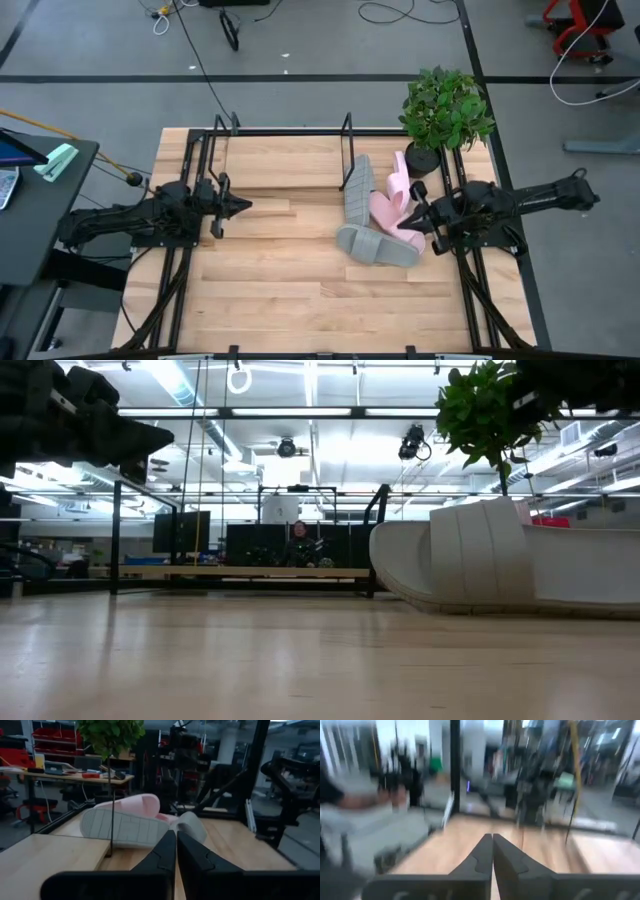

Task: Pick and place slides into the shelf
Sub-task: Put the bottom gray slippers on the shelf

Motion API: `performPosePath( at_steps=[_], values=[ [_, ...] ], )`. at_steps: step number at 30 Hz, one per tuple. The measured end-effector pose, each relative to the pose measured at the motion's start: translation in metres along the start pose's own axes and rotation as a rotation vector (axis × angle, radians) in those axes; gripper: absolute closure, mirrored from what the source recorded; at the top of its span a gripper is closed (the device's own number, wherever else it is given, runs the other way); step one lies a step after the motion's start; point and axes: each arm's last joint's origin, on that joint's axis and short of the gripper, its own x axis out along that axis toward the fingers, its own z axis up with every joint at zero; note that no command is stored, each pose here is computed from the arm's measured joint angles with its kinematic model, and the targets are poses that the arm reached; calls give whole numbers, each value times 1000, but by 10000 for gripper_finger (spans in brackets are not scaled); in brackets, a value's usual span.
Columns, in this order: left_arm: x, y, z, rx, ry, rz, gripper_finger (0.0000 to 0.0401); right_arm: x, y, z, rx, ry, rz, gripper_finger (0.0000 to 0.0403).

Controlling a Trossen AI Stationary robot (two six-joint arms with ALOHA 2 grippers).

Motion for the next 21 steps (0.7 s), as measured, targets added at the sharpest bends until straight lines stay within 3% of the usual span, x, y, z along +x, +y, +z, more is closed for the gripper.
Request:
performPosePath(
  at_steps=[5, 11, 15, 21],
  values=[
    [0, 0, 0, -46, -5, -1, 382, 11, 11, 33, 5, 296, -29, 398],
    [0, 0, 0, -52, -5, -1, 371, 22, 28, 64, 163, 505, -36, 393],
    [0, 0, 0, -99, -5, -1, 369, 31, 39, 68, 281, 569, -49, 393],
    [0, 0, 0, -120, -5, -1, 379, 48, 46, 47, 415, 692, -114, 391]
  ],
)
